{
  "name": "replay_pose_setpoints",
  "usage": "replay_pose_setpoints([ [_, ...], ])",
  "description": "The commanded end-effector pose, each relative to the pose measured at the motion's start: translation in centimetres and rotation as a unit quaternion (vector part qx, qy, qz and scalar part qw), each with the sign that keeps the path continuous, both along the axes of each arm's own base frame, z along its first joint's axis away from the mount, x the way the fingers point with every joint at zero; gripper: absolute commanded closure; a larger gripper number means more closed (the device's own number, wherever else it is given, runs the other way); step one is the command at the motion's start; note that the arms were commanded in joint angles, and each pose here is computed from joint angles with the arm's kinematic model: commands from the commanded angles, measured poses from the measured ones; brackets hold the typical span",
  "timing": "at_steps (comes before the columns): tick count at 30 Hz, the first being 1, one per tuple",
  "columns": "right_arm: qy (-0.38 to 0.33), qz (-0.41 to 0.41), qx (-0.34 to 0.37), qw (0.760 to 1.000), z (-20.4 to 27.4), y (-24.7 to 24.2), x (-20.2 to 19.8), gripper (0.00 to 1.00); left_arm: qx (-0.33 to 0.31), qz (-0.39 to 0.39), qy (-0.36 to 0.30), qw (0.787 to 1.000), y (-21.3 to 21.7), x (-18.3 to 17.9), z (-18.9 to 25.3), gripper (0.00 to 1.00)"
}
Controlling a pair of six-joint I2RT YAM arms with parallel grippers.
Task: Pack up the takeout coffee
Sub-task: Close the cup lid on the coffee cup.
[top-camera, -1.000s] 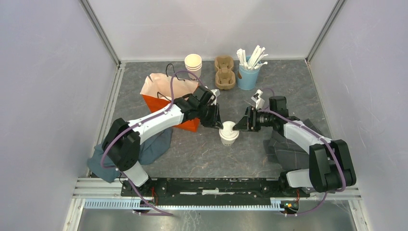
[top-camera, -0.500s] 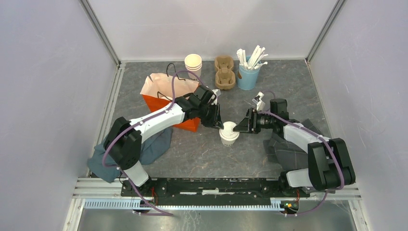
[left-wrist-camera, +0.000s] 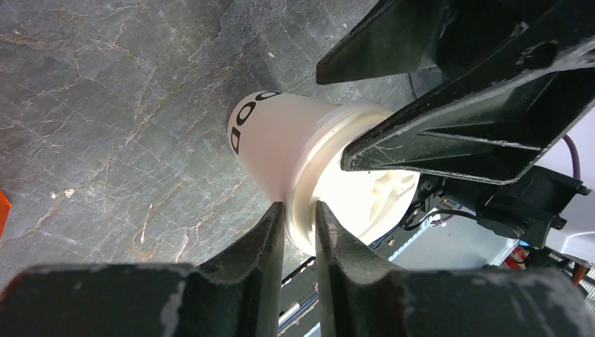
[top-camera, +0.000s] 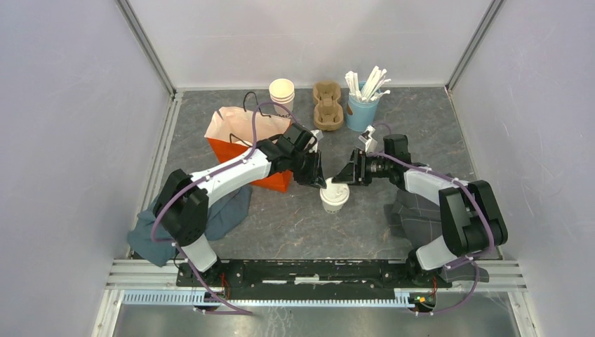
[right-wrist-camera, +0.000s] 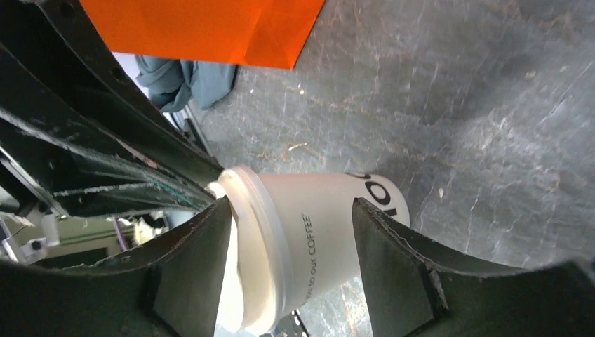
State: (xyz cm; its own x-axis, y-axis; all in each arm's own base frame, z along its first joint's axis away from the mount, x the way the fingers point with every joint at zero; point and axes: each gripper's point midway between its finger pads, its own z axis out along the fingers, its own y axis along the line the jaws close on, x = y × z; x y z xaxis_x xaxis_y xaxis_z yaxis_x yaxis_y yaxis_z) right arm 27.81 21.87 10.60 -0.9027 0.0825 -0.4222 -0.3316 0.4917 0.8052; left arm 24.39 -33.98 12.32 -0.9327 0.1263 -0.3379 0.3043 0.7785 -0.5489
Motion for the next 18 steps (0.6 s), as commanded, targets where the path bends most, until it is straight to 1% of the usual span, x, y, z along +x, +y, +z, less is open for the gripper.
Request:
replay_pose_setpoints([
  [1, -0.001, -0.008, -0.015, 1.000, -2.6, -0.7, -0.6, 0.32, 0.076, -0.012, 0.024, 0.997, 2.2, -1.3, -3.9, 0.73],
  [3, 0.013, -0.025, -0.022, 0.999, -3.8, -1.6, -0.9, 0.33, 0.080, -0.010, 0.026, 0.996, 2.4, -1.4, -4.2, 0.73],
  [5, 0.019, -0.024, -0.003, 1.000, -3.0, -1.7, -0.8, 0.34, 0.080, -0.010, 0.028, 0.996, 2.3, -1.5, -4.3, 0.74],
  [7, -0.014, -0.015, -0.005, 1.000, -0.4, -1.5, -0.1, 0.29, 0.077, -0.011, 0.026, 0.997, 2.2, -1.5, -4.0, 0.74],
  [8, -0.032, -0.011, -0.007, 0.999, 1.0, -1.5, 0.4, 0.25, 0.078, -0.010, 0.024, 0.997, 2.2, -1.4, -3.9, 0.74],
  [10, -0.040, -0.001, -0.019, 0.999, 2.5, -1.7, 0.0, 0.18, 0.078, -0.009, 0.022, 0.997, 2.2, -1.3, -3.9, 0.74],
  [12, -0.030, 0.009, -0.007, 0.999, 3.0, -1.6, -1.5, 0.14, 0.078, -0.009, 0.024, 0.997, 2.2, -1.4, -3.9, 0.74],
  [14, -0.021, 0.017, 0.001, 1.000, 2.8, -1.4, -3.2, 0.13, 0.078, -0.009, 0.023, 0.997, 2.2, -1.4, -3.9, 0.74],
  [18, -0.012, 0.014, 0.004, 1.000, 0.9, -1.6, -4.9, 0.15, 0.076, -0.010, 0.020, 0.997, 2.1, -1.4, -3.7, 0.74],
])
